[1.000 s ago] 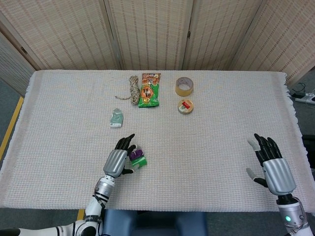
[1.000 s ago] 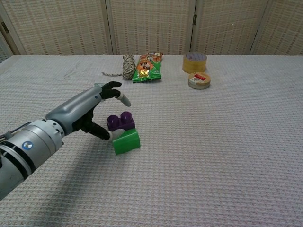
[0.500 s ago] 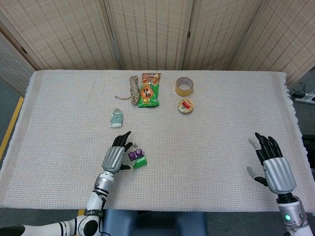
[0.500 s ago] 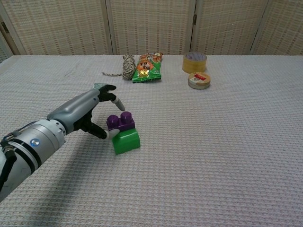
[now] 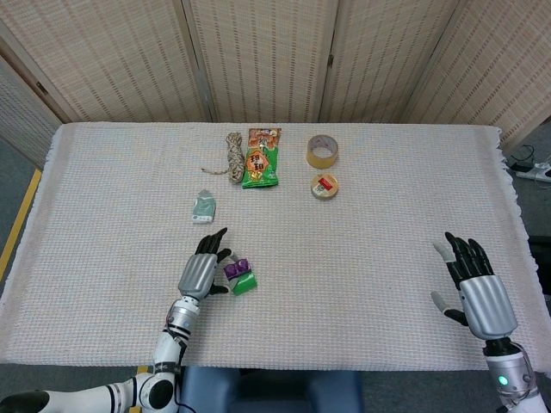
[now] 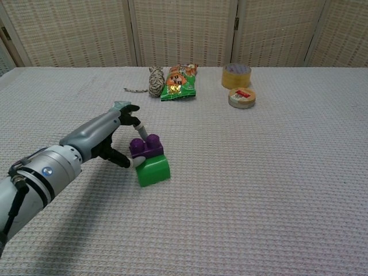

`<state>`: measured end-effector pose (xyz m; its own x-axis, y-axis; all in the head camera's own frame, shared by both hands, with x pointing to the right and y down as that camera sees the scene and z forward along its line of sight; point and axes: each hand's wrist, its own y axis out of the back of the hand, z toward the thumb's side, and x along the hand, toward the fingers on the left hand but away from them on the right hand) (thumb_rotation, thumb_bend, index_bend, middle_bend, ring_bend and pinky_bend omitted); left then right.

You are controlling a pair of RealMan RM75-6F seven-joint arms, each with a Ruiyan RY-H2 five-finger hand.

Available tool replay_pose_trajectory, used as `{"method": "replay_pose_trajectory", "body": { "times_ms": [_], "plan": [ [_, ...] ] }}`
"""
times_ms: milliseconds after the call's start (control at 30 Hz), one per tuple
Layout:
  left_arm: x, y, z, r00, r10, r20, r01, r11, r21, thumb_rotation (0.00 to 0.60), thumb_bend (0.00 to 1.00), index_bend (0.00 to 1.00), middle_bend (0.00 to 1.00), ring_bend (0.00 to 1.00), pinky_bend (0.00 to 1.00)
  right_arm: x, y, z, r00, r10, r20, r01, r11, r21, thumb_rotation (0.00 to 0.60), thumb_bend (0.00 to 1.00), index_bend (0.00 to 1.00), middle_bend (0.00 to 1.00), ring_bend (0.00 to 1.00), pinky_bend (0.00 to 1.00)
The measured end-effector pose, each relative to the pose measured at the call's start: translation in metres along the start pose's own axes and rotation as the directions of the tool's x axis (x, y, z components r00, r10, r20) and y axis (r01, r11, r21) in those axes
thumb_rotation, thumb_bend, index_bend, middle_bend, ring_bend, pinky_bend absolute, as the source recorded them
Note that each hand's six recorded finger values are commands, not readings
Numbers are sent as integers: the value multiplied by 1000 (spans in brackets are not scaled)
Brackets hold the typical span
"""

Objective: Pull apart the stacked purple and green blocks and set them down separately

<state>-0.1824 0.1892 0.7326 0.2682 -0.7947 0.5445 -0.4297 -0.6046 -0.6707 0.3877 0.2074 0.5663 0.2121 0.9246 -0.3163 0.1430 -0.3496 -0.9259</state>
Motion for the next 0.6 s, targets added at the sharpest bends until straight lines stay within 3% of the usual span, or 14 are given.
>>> {"method": "replay_pose_trajectory", "body": {
  "times_ms": [167, 333, 600],
  "plan": [
    [3, -1, -2, 1000, -3, -11, 3, 1000, -13, 600, 367, 569, 30, 0, 0, -1, -2, 0, 1000, 8, 1, -8, 1000, 6, 600, 331, 0, 0, 0, 0],
    [4, 0, -3, 1000, 4, -26, -5, 999, -48, 600, 452, 676, 83, 0, 0, -2, -4, 0, 1000, 15, 4, -15, 1000, 9, 600, 332, 0, 0, 0, 0],
    [1, 20, -10, 996, 74, -49, -80, 988, -132, 600, 502, 703, 97, 0, 0, -12, -19, 1, 996, 86, -16, -86, 996, -15, 600, 332, 0, 0, 0, 0]
  ]
}}
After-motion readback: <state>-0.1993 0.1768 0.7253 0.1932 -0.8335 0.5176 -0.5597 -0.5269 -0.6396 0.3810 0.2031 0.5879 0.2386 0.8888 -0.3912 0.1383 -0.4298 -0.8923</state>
